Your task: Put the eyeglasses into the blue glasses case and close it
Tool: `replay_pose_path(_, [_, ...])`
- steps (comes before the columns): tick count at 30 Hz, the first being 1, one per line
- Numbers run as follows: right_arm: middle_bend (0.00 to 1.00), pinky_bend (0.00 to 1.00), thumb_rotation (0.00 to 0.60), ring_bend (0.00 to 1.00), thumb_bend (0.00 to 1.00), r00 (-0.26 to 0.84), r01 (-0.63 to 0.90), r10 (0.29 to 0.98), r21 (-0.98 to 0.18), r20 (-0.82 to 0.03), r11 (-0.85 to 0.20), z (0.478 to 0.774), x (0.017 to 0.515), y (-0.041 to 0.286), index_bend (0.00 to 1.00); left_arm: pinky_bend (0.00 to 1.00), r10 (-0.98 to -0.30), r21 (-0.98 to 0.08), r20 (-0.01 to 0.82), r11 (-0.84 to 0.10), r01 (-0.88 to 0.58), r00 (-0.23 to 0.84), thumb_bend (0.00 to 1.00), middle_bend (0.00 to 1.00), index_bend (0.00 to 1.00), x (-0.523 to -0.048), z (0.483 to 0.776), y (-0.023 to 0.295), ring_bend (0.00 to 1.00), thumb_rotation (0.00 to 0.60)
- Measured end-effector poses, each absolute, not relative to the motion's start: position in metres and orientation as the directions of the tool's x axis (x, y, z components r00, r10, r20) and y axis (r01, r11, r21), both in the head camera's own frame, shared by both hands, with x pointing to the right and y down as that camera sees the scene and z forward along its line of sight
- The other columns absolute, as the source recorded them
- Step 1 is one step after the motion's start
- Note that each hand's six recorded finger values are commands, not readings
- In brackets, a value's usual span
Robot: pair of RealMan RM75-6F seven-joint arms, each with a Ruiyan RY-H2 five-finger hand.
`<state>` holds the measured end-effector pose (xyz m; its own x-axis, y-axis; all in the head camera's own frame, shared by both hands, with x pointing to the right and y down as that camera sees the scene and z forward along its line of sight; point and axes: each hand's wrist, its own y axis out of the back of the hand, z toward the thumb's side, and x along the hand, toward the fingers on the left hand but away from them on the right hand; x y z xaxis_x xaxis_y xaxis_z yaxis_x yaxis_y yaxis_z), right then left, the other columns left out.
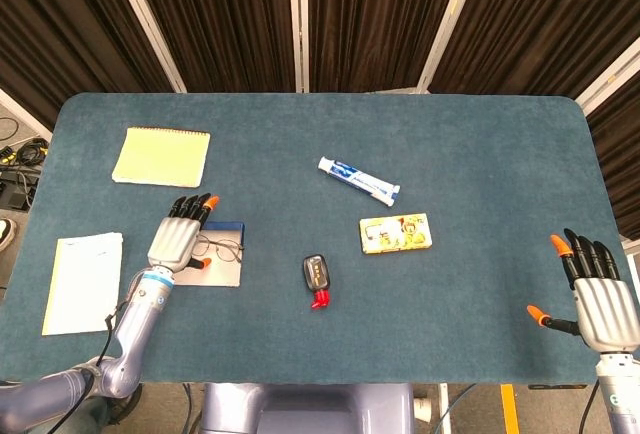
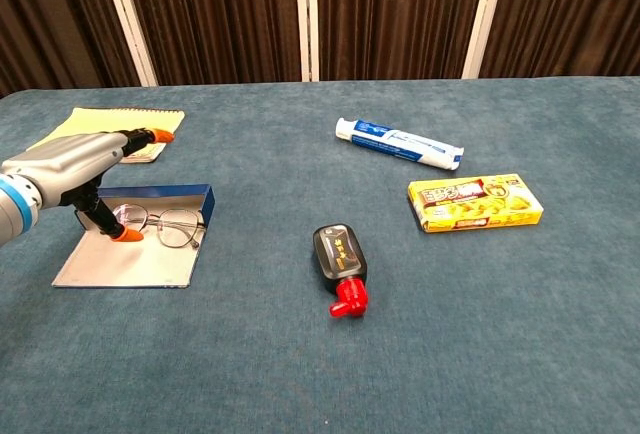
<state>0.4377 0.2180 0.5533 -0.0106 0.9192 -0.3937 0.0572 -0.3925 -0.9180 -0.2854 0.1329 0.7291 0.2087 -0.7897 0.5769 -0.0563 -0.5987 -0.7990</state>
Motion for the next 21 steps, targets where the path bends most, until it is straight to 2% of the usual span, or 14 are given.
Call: replay_pose_path(21, [0.00,0.00,0.600,0.00,0.00,-0.056,0.043,0.919,-0.921,-0.390,-0.388,0.556,0.445,0.212,0.00,0.00,-0.785,-0.792,0.595,-0.609,-0.035,0.173,0.15,0.00,0.00,-0.273,0.753,0.090,0.00,0.600])
